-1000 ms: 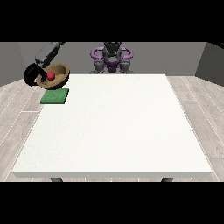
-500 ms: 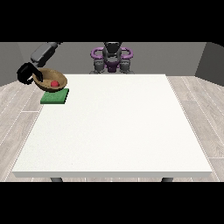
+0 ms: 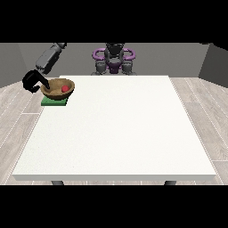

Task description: Pick the cup and pour the ball into the bowl, then pick the bowl and place it on the pad

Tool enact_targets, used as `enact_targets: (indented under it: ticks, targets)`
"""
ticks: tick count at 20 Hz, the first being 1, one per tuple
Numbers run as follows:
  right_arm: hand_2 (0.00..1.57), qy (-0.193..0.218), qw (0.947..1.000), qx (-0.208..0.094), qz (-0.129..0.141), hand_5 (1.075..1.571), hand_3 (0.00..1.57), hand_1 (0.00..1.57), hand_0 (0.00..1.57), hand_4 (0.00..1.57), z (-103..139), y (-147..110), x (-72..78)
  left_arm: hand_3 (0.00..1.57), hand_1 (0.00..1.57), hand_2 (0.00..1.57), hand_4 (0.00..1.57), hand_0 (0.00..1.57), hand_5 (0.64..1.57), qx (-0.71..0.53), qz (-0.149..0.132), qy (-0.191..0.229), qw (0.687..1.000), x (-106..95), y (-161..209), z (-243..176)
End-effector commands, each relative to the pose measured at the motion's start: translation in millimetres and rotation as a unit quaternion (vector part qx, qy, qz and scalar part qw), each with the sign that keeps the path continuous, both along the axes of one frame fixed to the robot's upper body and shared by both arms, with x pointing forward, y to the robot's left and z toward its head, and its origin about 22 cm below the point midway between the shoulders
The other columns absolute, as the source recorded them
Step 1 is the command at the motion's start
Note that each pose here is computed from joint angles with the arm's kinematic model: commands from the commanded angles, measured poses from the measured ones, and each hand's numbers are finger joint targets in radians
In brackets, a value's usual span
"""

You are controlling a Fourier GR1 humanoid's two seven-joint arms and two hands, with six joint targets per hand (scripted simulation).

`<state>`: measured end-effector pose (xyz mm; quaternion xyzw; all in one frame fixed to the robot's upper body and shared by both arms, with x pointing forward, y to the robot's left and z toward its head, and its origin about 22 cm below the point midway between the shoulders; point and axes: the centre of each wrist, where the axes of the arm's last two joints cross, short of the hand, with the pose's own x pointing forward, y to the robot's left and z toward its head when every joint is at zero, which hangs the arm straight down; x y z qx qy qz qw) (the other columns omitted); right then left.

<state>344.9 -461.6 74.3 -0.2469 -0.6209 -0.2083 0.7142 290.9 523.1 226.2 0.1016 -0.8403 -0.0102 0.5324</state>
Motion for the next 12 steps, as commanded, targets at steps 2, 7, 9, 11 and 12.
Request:
enact_targets:
  ticks: [2,7,9,11,12]
  targets:
    - [0.41,0.025,0.9984,-0.034,0.036,1.454,0.79,0.19,0.19,0.0,17,-18,-3.5,0.0,0.0,0.0,1.19,0.0,1.569,0.001,-0.014,-0.007,1.0,-3,2,6]
    - [0.0,0.093,0.9935,-0.033,0.056,1.4,0.0,0.0,0.0,0.0,3,4,10.0,0.0,0.0,0.0,1.19,0.0,1.569,0.0,-0.035,0.034,0.999,18,-34,-14]
    - [0.0,0.07,0.9957,-0.039,0.046,1.395,0.0,0.0,0.0,0.0,-1,-15,-5.1,0.0,0.0,0.0,1.19,0.0,1.569,0.001,-0.033,0.02,0.999,10,-30,-1]
    - [0.0,0.096,0.9922,-0.05,0.062,1.383,0.0,0.0,0.0,0.0,34,-5,12.9,0.0,0.0,0.0,1.19,0.0,1.569,-0.007,0.001,0.044,0.999,19,-38,-42]
    - [0.0,0.104,0.9899,-0.05,0.081,1.375,0.0,0.0,0.0,0.2,22,-3,7.6,0.0,0.0,0.0,1.19,0.0,1.569,-0.005,0.007,0.083,0.996,6,-20,-57]
